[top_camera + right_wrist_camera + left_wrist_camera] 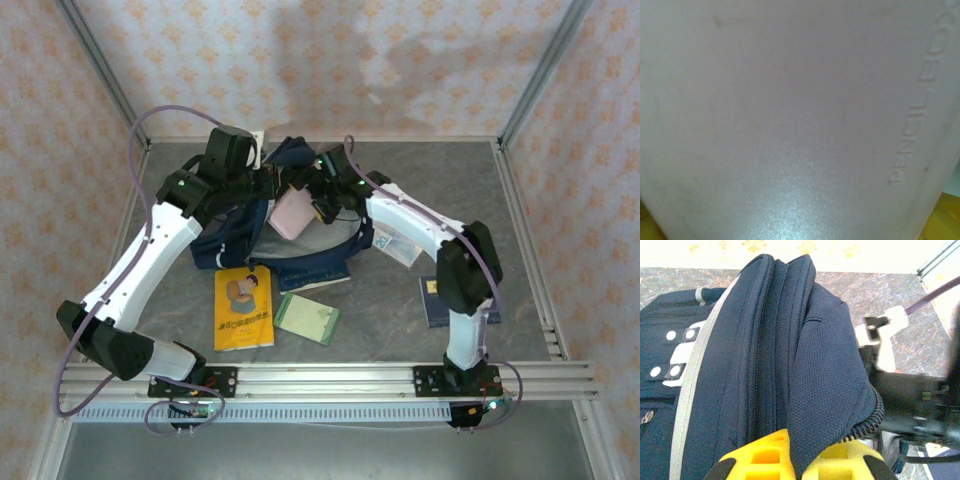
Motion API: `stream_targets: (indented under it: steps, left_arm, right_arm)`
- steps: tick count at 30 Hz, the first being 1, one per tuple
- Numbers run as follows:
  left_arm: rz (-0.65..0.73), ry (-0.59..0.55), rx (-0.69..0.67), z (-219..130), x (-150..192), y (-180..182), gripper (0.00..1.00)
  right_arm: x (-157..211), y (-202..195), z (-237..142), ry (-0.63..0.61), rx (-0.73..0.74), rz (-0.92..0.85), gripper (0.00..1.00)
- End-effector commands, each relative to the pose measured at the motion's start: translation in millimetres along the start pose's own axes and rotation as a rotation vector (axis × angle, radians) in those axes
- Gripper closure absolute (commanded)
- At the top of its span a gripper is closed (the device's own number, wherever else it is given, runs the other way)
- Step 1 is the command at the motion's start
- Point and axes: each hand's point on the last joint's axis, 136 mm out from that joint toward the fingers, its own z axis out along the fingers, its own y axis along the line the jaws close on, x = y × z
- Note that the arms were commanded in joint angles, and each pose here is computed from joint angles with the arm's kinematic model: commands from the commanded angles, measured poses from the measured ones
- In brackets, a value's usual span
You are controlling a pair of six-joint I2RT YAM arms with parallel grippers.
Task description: Pack the student bag
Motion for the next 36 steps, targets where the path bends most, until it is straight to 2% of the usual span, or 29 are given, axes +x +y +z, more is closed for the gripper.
stream_targets:
  steps: [1,4,7,11,13,15,17,26,31,36]
  left_arm:
    - [-0.010,-0.215,0.078,-36,-61,-22,1.00]
    - [-0.005,-0.230,0.094,-38,-70,-27,1.00]
    - [-0.001,-0.237,0.117,-37,-75,-33,1.00]
    - [0.000,-0.223,0.160,-29,-75,-40,1.00]
    - [0.000,-0.218,0.172,-26,-74,-42,1.00]
    - [0.007,-0.219,0.176,-25,-75,-43,1.00]
    - [0.014,-0.225,0.162,-26,-76,-41,1.00]
    - [0.028,-0.235,0.118,-27,-78,-34,1.00]
    - [0.032,-0.231,0.086,-27,-75,-27,1.00]
    - [0.024,-0.225,0.039,-25,-70,-13,1.00]
  right_arm:
    - [-6,40,11,-0.060,-0.109,0.069,0.28]
    - [-6,41,34,-0.072,-0.103,0.092,0.28]
    - [-1,48,60,-0.033,-0.118,0.105,0.28]
    - [3,54,80,-0.042,-0.093,0.074,0.27]
    - [3,53,89,-0.041,-0.070,0.074,0.20]
    - [6,59,99,-0.021,-0.100,0.082,0.00]
    - [8,75,103,0.008,-0.180,0.075,0.01]
    - [17,115,82,0.104,-0.423,-0.007,0.00]
    - [9,96,71,0.080,-0.359,-0.065,0.02]
    - [0,79,28,-0.005,-0.240,-0.263,0.03]
